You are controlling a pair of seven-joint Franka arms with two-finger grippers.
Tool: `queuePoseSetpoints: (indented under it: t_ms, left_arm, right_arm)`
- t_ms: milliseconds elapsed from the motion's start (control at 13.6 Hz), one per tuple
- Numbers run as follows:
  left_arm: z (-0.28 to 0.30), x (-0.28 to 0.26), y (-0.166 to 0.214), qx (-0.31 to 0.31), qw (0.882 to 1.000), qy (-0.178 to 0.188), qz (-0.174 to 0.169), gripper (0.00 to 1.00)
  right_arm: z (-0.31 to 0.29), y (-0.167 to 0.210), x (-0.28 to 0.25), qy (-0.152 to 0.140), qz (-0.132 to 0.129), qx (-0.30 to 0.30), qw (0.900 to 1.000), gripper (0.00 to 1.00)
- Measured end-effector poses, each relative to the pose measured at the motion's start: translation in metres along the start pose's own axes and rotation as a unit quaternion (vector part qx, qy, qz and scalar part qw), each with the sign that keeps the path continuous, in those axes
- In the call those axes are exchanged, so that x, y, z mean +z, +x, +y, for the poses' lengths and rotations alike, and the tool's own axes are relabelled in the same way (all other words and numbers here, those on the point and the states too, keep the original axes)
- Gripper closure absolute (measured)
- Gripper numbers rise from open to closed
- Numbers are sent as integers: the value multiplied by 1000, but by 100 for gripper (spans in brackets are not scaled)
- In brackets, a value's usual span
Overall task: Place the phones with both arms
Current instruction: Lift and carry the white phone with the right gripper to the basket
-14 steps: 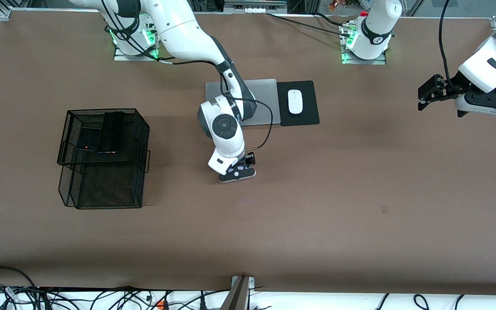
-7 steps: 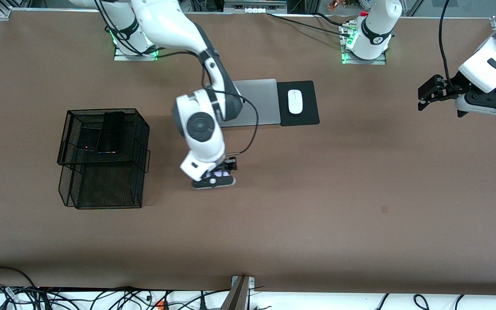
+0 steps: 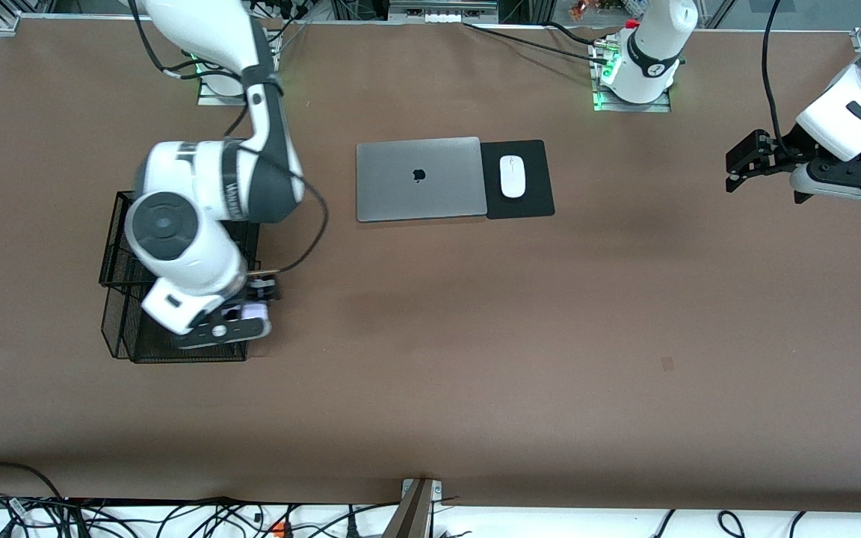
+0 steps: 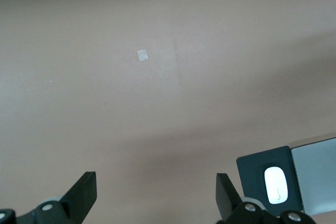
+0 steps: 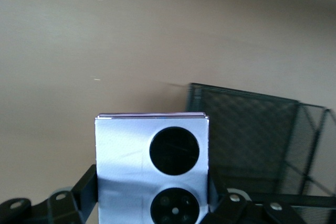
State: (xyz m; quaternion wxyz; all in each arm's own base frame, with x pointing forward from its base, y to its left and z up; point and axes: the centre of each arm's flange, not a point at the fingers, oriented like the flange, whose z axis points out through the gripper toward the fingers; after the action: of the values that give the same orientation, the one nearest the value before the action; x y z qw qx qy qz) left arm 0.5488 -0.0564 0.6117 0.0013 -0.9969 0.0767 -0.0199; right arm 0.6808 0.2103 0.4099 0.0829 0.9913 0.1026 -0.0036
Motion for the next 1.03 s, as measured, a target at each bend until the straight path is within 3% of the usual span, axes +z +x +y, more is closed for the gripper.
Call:
queuePoseSetpoints:
  t_ms: [369,516,1032]
  left_arm:
    - [0,0,0,0,1000,0,-2,0]
    - [0,1,-1,0,1000,0,-3,0]
    - [0,1,-1,0,1000,0,-5,0]
  right_arm:
    - [87,3,43,-9,-30,1,1000,15]
    - [100,6,66,-18,-39,8,999,15]
    - [135,7,130,-5,-50,30,998,15]
